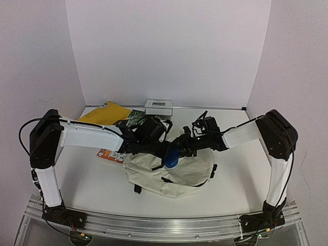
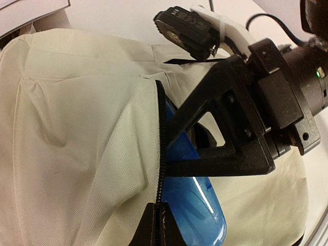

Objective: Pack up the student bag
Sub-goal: Place the stationery in the student bag.

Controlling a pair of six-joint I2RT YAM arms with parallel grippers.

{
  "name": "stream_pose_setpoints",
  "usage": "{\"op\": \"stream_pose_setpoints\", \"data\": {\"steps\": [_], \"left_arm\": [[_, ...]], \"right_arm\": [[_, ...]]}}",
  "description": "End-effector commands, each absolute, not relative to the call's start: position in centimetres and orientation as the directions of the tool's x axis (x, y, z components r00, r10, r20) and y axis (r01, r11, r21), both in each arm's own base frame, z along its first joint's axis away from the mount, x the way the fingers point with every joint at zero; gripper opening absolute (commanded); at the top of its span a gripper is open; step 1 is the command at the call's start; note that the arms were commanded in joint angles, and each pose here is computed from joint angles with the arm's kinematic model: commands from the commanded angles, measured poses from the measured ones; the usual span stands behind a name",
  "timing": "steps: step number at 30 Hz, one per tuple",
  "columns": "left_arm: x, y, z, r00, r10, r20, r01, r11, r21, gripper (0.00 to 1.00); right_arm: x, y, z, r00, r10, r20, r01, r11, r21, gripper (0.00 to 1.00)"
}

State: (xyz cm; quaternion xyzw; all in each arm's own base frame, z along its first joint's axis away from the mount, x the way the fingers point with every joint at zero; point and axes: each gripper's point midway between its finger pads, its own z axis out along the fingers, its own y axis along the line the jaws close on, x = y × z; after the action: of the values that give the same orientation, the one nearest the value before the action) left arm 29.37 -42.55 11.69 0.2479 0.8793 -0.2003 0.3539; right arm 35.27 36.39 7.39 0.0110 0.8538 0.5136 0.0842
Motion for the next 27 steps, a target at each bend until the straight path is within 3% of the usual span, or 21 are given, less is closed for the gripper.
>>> {"op": "stream_pose_setpoints", "data": {"steps": [1, 11, 15, 23, 27], "left_arm": [[30.0, -43.8, 16.6, -0.658, 0.125, -0.742, 0.554, 0.748, -0.365, 0.00], [31.1, -43.5, 16.6, -0.704, 0.064, -0.708, 0.516, 0.731, -0.447, 0.00], [31.4, -43.4, 16.8, -0.702, 0.062, -0.710, 0.515, 0.733, -0.445, 0.00], [32.5, -41.4, 16.4, -0.725, 0.013, -0.688, 0.447, 0.769, -0.457, 0.00], [32.7, -41.5, 16.6, -0.722, 0.018, -0.692, 0.456, 0.765, -0.456, 0.00]], "right_arm": [[39.0, 36.7, 13.5, -0.911, 0.328, -0.250, -0.160, 0.278, 0.947, 0.41], [38.7, 39.2, 14.4, -0.860, 0.463, -0.214, -0.159, 0.155, 0.975, 0.40], [38.3, 40.8, 14.7, -0.837, 0.491, -0.242, -0.182, 0.167, 0.969, 0.47], [38.5, 39.0, 13.6, -0.791, 0.487, -0.371, -0.171, 0.406, 0.898, 0.72], [37.9, 37.1, 13.5, -0.782, 0.453, -0.429, -0.146, 0.535, 0.832, 0.80]]}}
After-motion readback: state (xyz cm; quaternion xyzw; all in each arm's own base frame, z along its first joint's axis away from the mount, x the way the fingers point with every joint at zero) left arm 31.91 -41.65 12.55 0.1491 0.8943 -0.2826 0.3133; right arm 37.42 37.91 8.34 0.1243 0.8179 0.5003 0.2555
